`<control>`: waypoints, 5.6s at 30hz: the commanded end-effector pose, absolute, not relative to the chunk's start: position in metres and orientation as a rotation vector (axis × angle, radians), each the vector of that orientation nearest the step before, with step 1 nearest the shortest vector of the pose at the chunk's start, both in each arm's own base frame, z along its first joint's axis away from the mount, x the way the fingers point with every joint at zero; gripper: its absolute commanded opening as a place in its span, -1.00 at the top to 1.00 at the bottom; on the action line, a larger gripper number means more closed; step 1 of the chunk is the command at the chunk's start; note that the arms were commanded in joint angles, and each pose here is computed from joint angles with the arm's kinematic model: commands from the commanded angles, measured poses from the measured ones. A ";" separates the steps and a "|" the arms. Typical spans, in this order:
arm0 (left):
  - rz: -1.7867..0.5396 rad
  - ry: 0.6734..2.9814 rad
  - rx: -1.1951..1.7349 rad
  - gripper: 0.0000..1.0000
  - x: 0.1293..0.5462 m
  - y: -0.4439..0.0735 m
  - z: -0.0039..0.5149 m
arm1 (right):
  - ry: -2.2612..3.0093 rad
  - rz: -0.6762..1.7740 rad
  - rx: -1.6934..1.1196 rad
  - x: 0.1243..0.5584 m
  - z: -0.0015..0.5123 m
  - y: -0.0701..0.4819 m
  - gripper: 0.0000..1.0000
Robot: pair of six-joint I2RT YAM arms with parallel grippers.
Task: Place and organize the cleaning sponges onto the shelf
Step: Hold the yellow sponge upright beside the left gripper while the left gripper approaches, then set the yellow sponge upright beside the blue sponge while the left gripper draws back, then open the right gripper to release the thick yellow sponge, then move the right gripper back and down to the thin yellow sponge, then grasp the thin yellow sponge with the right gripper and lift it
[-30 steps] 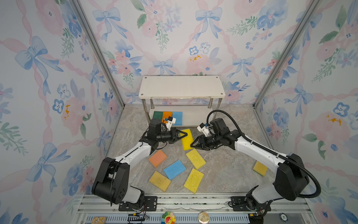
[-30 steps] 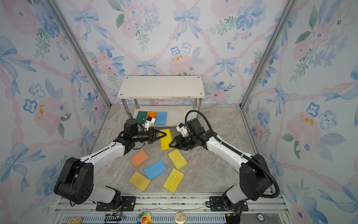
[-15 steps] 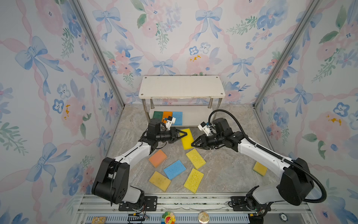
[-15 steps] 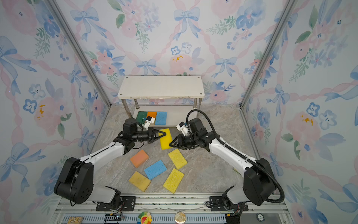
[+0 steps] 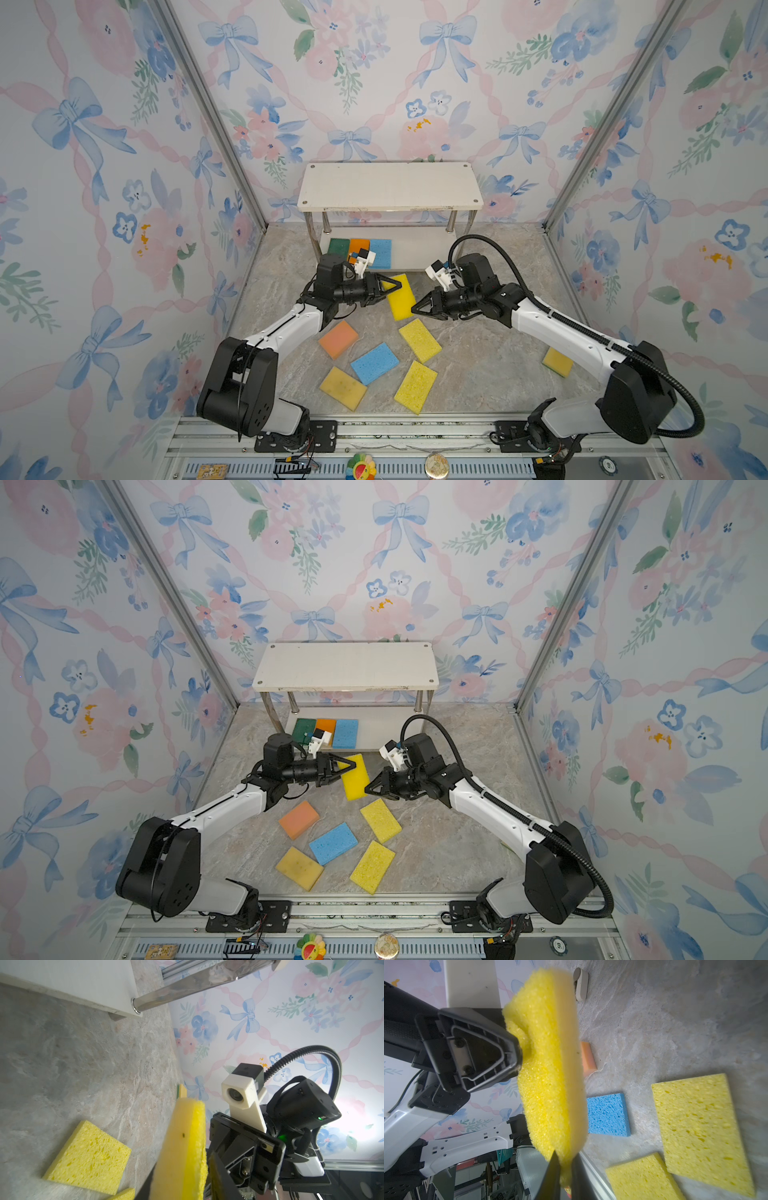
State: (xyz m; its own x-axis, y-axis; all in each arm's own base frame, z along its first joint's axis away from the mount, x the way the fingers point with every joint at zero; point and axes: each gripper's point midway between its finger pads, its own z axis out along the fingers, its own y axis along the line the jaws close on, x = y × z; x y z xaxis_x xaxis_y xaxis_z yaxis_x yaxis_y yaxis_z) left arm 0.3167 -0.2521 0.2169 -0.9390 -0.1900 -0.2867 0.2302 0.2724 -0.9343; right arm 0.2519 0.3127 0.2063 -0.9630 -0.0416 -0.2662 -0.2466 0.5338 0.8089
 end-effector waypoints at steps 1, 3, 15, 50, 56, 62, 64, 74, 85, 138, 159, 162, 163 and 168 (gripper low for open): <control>-1.658 2.172 0.075 -0.33 0.320 -0.246 0.227 | 2.591 1.300 -0.209 0.258 0.199 0.308 0.79; -1.602 2.171 0.093 -0.76 0.321 -0.242 0.229 | 2.601 1.252 -0.174 0.264 0.193 0.305 0.80; -0.972 2.405 -0.345 -0.96 0.321 -0.131 0.144 | 2.566 0.959 0.092 0.344 0.189 0.295 0.81; -0.899 2.560 -0.287 -0.96 0.297 -0.119 0.111 | 2.427 0.751 0.252 0.469 0.132 0.309 0.77; -0.902 2.567 -0.291 -0.96 0.298 -0.119 0.109 | 2.431 0.754 0.241 0.475 0.127 0.308 0.07; -0.901 2.563 -0.298 -0.96 0.297 -0.118 0.109 | 2.417 0.756 0.286 0.472 0.127 0.297 -0.12; -0.899 2.568 -0.303 -0.96 0.295 -0.117 0.107 | 2.402 0.790 0.322 0.471 0.126 0.295 -0.12; -0.906 2.576 -0.309 -0.96 0.293 -0.117 0.104 | 2.371 0.857 0.339 0.480 0.125 0.307 -0.05; -0.923 2.625 -0.347 -0.96 0.278 -0.117 0.086 | 2.362 0.849 0.352 0.500 0.110 0.311 -0.07; -0.967 2.600 -0.330 -0.96 0.266 -0.122 0.092 | 2.864 0.773 -0.415 0.250 0.102 0.250 -0.30; -0.977 2.624 -0.313 -0.96 0.253 -0.128 0.084 | 3.060 0.475 -0.592 0.245 0.029 0.251 -0.06; -0.982 2.620 -0.313 -0.96 0.255 -0.128 0.086 | 3.072 0.477 -0.586 0.243 0.024 0.251 0.00; -0.985 2.621 -0.314 -0.96 0.256 -0.129 0.087 | 3.074 0.478 -0.580 0.243 0.022 0.250 0.03; -0.992 2.626 -0.291 -0.96 0.258 -0.132 0.088 | 3.057 0.501 -0.509 0.246 0.022 0.246 0.16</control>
State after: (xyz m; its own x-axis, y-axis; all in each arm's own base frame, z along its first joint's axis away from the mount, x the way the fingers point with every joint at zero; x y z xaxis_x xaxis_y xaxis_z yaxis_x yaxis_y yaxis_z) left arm 0.2558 -0.1286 0.0839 -0.9264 -0.3043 -0.2219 -0.0846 0.7423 -0.6648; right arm 0.2435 0.2499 0.0239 -0.9369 -0.3466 -0.0461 -0.3434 0.8874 0.3077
